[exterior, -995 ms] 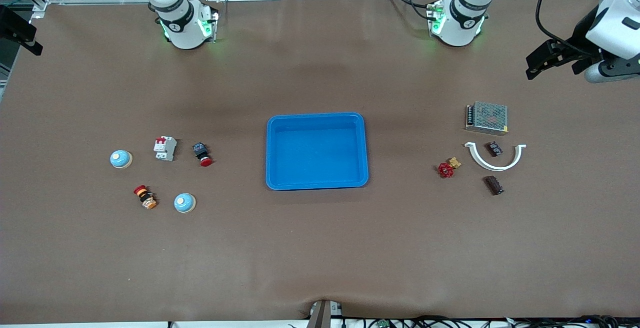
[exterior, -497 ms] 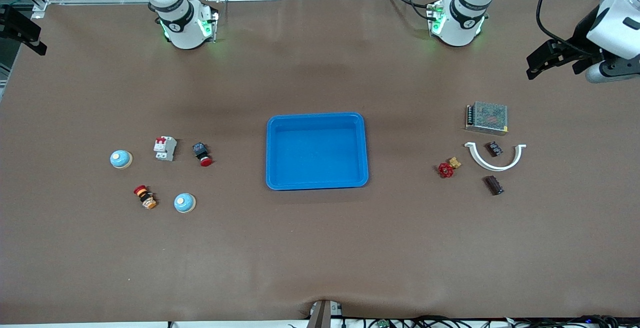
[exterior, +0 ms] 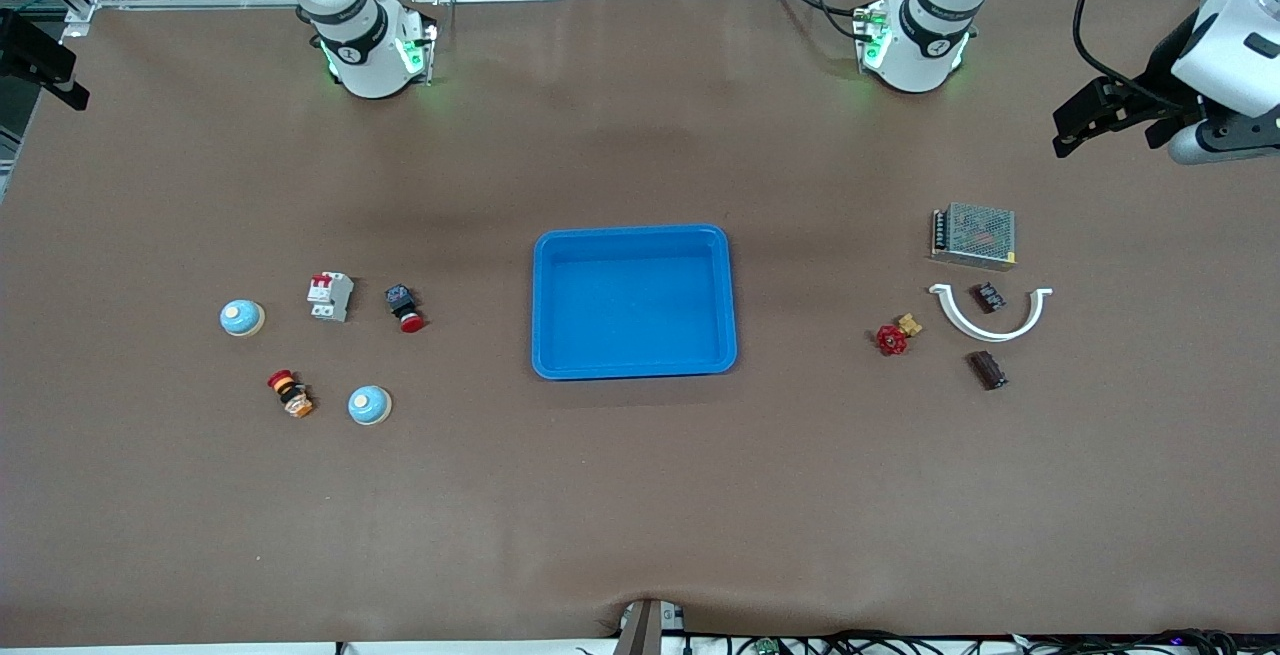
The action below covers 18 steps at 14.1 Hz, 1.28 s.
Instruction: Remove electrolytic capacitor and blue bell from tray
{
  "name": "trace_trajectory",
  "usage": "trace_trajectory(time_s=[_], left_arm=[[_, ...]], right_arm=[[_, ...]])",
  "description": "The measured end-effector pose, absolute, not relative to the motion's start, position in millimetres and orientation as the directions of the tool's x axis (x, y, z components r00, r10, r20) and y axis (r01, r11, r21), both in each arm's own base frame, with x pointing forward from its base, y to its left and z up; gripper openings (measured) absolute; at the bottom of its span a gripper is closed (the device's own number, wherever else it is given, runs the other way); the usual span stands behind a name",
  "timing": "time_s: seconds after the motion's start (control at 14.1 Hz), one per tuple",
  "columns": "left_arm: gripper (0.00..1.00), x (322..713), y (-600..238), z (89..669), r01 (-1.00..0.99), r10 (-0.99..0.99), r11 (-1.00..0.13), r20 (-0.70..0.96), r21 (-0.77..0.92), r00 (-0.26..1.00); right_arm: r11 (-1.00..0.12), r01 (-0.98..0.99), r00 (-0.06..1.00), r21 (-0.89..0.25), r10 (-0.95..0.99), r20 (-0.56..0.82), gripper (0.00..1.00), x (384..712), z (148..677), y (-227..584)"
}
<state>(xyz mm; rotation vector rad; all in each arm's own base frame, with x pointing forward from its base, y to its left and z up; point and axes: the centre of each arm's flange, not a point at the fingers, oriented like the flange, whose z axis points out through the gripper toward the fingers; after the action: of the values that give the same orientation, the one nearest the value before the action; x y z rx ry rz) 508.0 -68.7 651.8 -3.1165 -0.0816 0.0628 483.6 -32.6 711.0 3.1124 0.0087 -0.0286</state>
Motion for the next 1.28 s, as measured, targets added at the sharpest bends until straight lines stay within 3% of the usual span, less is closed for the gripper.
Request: trace_trajectory(time_s=[1.28], left_arm=[[1.00,510.0,-59.7,658.3,0.008,0.008,-1.000,-0.026,-0.019,1.000]], right_arm=[[-0.999,0.018,1.000,0.029,0.018,-0.003,1.00,485.6,712.4,-27.0]])
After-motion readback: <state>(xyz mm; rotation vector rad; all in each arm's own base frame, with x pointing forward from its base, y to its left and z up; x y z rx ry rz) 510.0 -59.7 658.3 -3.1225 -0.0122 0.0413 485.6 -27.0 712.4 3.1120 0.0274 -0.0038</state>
